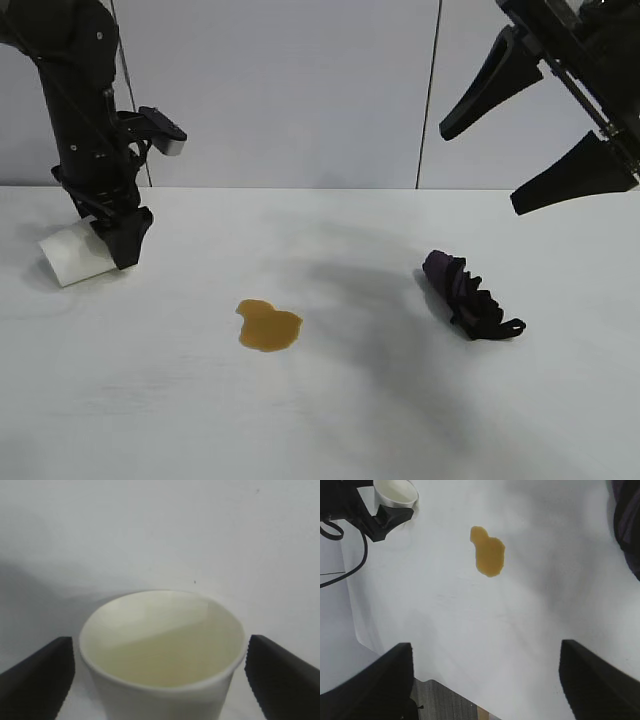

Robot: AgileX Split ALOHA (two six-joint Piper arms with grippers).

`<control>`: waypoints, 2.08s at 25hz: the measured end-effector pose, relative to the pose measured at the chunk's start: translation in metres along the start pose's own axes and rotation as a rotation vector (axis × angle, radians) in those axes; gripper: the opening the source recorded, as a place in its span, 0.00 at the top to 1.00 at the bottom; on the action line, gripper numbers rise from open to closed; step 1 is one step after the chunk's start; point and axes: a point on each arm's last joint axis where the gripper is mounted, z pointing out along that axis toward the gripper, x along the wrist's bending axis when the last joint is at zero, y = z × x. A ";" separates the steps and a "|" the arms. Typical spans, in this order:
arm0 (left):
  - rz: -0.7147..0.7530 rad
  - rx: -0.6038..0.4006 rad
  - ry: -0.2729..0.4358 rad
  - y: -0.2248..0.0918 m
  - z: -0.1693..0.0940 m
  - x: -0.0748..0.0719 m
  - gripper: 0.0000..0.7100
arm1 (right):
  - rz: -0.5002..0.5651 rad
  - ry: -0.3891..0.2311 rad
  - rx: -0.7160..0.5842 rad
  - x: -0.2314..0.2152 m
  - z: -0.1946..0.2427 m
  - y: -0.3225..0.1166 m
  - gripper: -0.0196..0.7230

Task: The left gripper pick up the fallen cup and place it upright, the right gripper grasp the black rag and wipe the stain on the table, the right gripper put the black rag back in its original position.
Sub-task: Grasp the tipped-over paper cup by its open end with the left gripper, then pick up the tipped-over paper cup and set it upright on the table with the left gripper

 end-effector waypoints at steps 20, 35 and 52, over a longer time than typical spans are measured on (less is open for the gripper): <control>-0.003 -0.006 0.004 0.001 0.000 0.000 0.40 | 0.000 -0.004 -0.013 0.000 0.000 0.001 0.23; -0.109 -0.104 -0.028 0.008 -0.048 0.021 0.42 | 0.000 -0.006 -0.018 -0.001 0.000 0.002 0.23; -0.168 -0.525 -0.407 -0.004 -0.092 0.044 0.42 | 0.000 -0.006 -0.018 -0.001 0.000 0.002 0.23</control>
